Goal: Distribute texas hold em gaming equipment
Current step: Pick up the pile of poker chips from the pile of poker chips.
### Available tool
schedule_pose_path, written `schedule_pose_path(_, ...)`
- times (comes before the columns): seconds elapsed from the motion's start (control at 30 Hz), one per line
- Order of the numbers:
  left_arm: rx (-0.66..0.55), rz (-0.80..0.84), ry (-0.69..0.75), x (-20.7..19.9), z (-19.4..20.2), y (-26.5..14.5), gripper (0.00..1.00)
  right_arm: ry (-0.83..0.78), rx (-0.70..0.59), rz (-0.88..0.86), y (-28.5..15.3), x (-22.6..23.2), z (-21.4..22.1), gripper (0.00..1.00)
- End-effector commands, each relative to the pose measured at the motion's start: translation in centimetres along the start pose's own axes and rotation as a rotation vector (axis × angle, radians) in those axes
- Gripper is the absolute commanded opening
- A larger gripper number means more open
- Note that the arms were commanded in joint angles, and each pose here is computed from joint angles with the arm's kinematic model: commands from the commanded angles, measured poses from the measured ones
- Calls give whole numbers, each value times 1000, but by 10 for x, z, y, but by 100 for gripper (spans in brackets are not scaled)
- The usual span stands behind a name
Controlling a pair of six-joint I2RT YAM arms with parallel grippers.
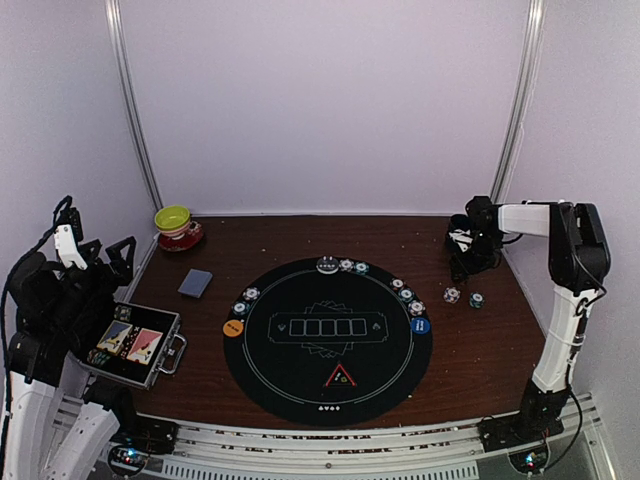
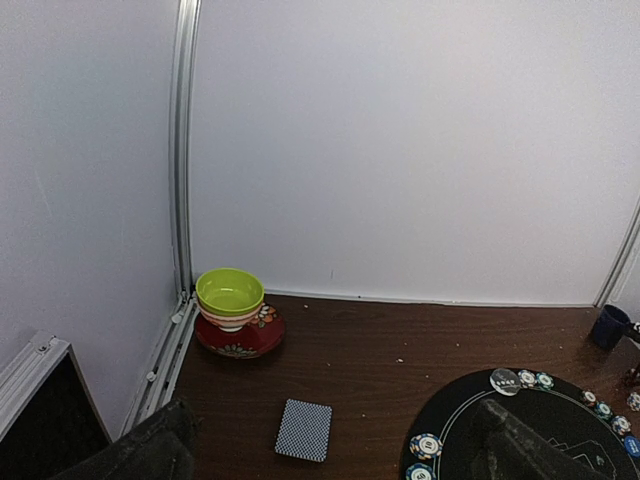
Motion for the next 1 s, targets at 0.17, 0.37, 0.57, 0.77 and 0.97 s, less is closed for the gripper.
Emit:
schedule_pose_path(0.17,-51,-4,7,1,-10,-2,98,17,-24,33,-1,-7,-5,60)
schedule_pose_path(0.37,-51,-8,8,1,-10,-3,98,18,-21,33,0,-7,-5,56)
schedule_pose_path(0.57,-50,-6,8,1,-9,-2,98,17,-13,34,2,-7,-3,53)
schedule_pose_path(0.77,-50,-7,8,1,-10,-3,98,18,-20,40,1,-8,-4,48)
schedule_pose_path(0.97,-51,-6,8,1,-10,-3,98,21,-24,54,0,-10,-5,41)
Point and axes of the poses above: each gripper's point midway between its finger pads, its own y axis out along the fingers, its own x axis along the line the jaws close on, z = x × y, the point moved 4 cm from there along -y, back along the fingers, and after that the axes turned 8 degrees about y, right-handed, at the moved point
